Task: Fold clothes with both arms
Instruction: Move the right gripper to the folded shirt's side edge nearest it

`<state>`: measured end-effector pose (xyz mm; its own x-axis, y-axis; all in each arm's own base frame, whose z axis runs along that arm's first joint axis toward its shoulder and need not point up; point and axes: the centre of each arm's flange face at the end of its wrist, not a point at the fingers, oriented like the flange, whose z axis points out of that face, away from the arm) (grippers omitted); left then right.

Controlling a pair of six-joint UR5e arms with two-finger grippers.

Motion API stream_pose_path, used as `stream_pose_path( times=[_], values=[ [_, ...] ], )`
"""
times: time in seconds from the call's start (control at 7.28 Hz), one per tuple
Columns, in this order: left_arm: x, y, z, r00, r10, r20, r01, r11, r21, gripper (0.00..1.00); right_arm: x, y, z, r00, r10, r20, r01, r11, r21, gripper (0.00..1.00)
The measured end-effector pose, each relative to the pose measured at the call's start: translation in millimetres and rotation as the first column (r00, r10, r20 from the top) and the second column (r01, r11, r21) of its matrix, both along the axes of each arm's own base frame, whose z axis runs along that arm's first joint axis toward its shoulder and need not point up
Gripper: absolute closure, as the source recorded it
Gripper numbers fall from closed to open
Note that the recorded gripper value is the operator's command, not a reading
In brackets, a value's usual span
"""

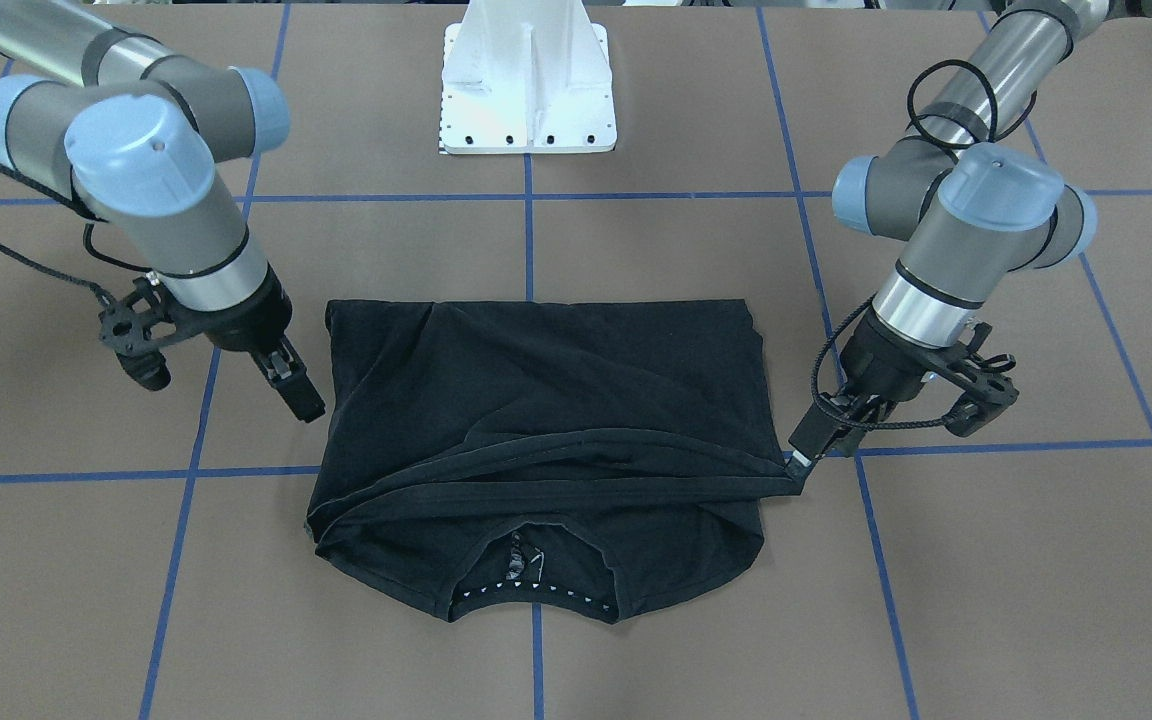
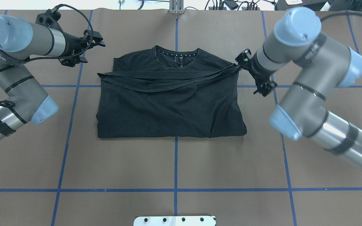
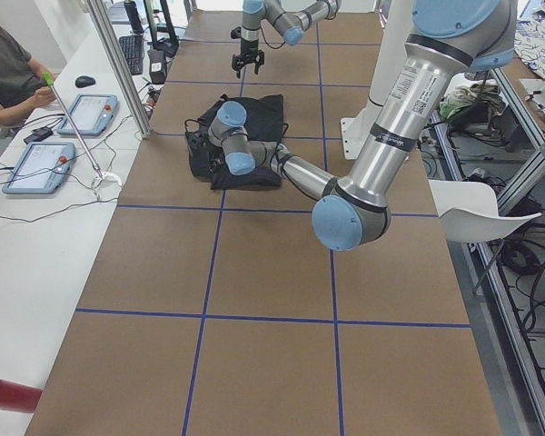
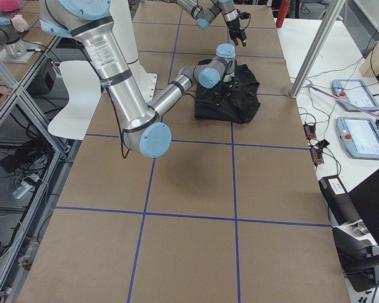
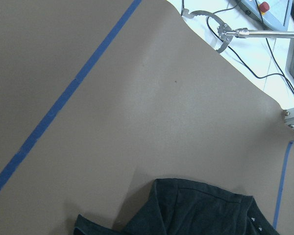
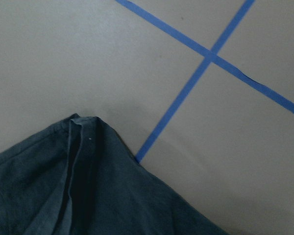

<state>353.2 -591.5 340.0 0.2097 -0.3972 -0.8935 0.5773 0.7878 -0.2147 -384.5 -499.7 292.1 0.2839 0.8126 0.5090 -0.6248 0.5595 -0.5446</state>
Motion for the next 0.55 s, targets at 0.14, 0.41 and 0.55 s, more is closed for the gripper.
stream_pose_path(
  times=[0.14,0.41,0.55],
  values=[
    [-1.0,1.0,-1.5,1.000,0.000,-0.002,0.000,1.000,0.001,0.00,-7.8,33.4,3.5,1.000,0.006,0.015,-0.006,1.000,0.014,0.00],
    [-2.3,2.3,-3.3,1.000,-0.003,-0.004,0.003,1.000,0.005,0.00,-39.3,84.6,27.6,1.000,-0.019,-0.024,0.020,0.999,0.030,0.06],
    [-2.4,2.5,-3.4,1.000,-0.005,-0.004,0.005,1.000,0.005,0.00,-50.9,100.0,36.8,0.998,-0.033,-0.047,0.035,0.999,0.038,0.08]
  ],
)
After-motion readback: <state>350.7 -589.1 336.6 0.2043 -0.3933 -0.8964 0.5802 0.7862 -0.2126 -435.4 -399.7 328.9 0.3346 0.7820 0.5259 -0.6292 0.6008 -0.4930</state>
